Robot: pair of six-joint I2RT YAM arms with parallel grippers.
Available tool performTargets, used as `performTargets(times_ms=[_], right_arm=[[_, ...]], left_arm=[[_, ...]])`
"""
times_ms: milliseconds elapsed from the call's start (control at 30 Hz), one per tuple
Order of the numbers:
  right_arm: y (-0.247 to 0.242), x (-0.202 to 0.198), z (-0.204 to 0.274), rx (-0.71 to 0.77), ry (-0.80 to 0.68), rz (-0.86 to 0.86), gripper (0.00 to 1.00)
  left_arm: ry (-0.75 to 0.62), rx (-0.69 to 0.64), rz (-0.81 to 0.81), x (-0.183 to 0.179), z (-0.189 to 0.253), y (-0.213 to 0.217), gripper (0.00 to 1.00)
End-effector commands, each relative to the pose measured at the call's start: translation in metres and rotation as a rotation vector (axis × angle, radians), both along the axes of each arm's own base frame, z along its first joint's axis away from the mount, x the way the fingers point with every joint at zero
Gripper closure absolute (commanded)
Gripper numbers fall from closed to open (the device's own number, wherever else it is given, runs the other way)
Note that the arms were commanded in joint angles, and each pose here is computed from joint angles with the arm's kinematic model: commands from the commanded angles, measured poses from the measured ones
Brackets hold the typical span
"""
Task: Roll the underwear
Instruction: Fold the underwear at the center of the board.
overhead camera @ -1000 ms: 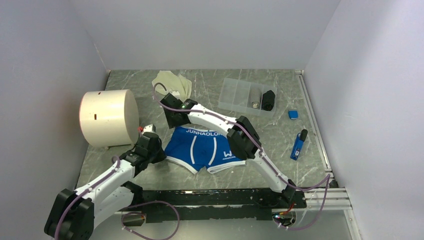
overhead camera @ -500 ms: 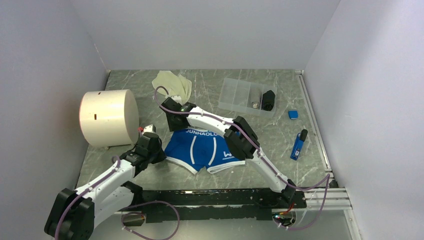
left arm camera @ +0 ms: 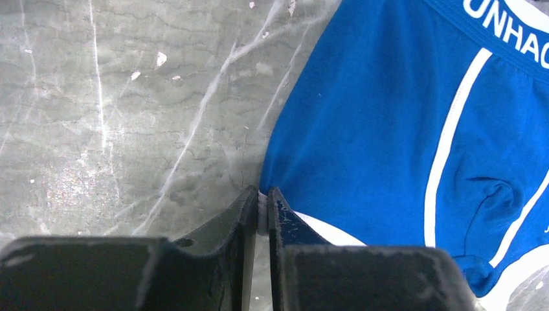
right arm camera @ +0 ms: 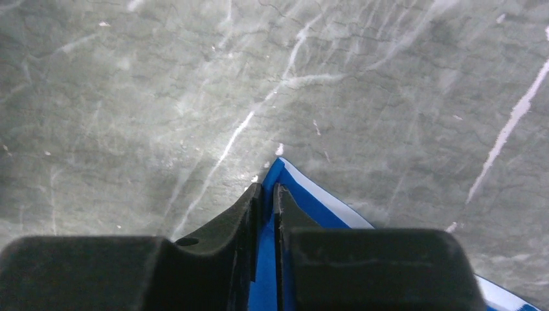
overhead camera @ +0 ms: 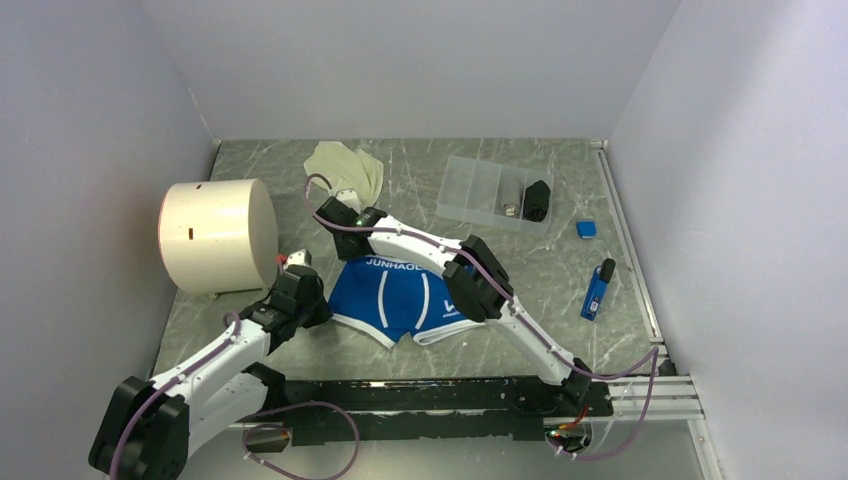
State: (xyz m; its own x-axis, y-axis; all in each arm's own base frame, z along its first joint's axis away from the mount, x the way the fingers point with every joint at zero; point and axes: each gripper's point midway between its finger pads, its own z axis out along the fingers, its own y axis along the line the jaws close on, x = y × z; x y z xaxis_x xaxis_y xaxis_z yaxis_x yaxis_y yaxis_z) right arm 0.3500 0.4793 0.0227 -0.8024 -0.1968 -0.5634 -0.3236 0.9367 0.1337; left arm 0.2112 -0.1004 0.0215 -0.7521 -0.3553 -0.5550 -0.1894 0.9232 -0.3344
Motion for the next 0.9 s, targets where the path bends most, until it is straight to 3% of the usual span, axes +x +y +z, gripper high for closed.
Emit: performTargets(times_ms=[0,300,467,633,867], right_arm=[[0.002,-0.006,-0.026,-0.057,0.02,0.029,0.88],[0.019,0.013,0.064,0.159,-0.048,0.075,0.97],[0.018,0.013,0.108,0.327,-0.035,0.153,0.99],[-0.003,0.011,0.122,0.444,0.011,0.172,1.0],[-0.053,0.013,0.136,0.627,0.058,0.176,1.0]], left_arm=[[-0.016,-0.017,-0.005,0.002,0.001,-0.004,0.83],[-0.094,-0.03,0.008,0.014,0.035,-0.004,0.93],[-0.17,-0.089,-0.11,0.017,0.067,-0.023,0.95],[-0.18,-0.118,-0.164,0.017,0.082,-0.033,0.95],[-0.259,-0.195,-0.297,0.011,0.12,-0.084,0.95]])
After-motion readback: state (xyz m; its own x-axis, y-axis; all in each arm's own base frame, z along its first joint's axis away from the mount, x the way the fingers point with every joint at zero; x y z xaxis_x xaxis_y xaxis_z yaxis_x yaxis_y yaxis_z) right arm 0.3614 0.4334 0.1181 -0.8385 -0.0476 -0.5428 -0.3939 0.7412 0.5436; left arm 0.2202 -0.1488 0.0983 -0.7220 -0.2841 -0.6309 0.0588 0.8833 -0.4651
